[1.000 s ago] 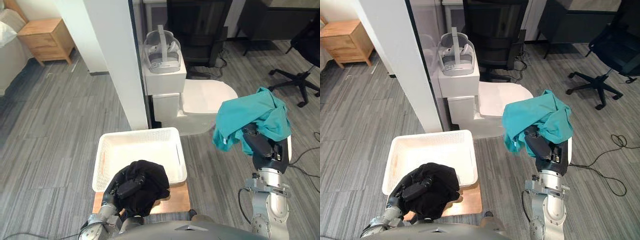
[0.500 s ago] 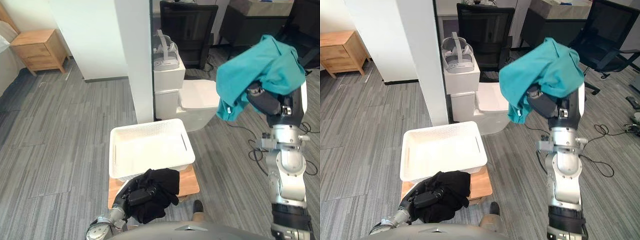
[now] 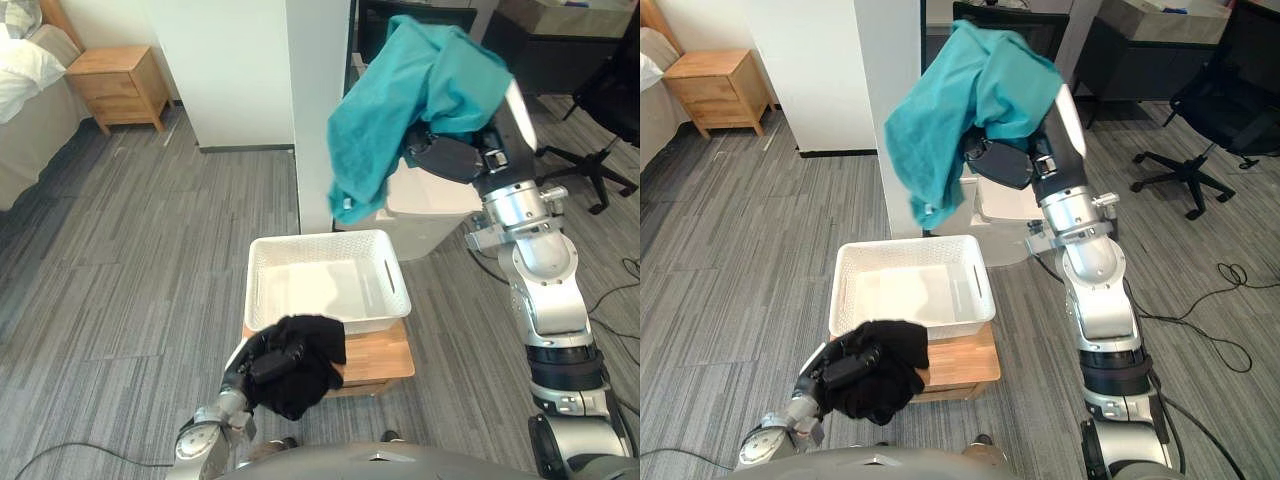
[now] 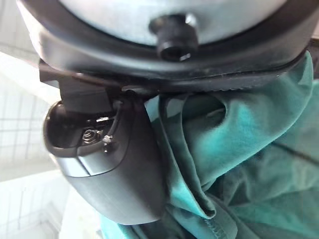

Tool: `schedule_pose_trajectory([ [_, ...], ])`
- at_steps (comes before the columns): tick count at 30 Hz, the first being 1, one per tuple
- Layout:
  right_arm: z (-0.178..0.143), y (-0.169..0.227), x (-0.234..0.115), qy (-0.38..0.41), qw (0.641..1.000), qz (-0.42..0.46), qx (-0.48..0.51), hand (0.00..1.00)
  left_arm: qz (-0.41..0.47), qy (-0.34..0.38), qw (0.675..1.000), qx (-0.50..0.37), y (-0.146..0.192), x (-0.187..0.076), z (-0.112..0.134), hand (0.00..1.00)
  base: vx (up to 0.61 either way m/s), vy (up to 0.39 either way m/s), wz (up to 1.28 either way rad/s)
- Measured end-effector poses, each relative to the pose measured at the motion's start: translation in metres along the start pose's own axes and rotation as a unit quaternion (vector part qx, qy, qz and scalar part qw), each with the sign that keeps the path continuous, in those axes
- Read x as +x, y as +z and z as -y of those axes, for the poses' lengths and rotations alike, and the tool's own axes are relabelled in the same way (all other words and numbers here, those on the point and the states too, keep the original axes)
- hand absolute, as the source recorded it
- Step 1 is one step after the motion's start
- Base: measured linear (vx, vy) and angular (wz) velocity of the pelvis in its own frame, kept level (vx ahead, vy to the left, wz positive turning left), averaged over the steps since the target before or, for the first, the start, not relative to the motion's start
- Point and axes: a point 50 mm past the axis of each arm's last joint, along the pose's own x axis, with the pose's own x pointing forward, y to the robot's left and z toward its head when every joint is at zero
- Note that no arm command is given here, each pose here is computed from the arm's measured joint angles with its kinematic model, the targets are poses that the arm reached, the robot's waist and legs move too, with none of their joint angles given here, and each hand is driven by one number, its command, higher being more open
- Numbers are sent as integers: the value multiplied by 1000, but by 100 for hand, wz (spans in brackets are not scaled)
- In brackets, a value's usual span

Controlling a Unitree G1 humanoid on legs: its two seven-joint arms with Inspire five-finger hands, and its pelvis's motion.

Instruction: Tidy up the quilt and then pick up the clothes from the bed and put them into the laundry hamper

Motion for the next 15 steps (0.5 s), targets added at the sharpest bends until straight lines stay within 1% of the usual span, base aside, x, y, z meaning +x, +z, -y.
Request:
schedule_pose_trajectory([
  [3, -9, -24, 1, 19, 997, -68, 16, 0, 35, -1, 999, -5, 15, 0, 0, 0, 14, -8, 19],
  [8, -33, -64, -6, 35, 986, -162, 23, 0, 45, 19, 999, -4, 23, -2, -9, 0, 4, 26, 10],
  [10, -45, -80, -18, 34, 978, -200, 38, 0, 37, 34, 999, -8, 22, -5, -15, 0, -1, 22, 22],
  [13, -57, -94, -35, 35, 970, -235, 44, 0, 34, 43, 998, -9, 23, -8, -18, 0, 9, 0, 15],
  [15, -67, -109, -52, 40, 959, -276, 52, 0, 42, 47, 998, -6, 26, -14, -21, 0, 5, -10, 18],
])
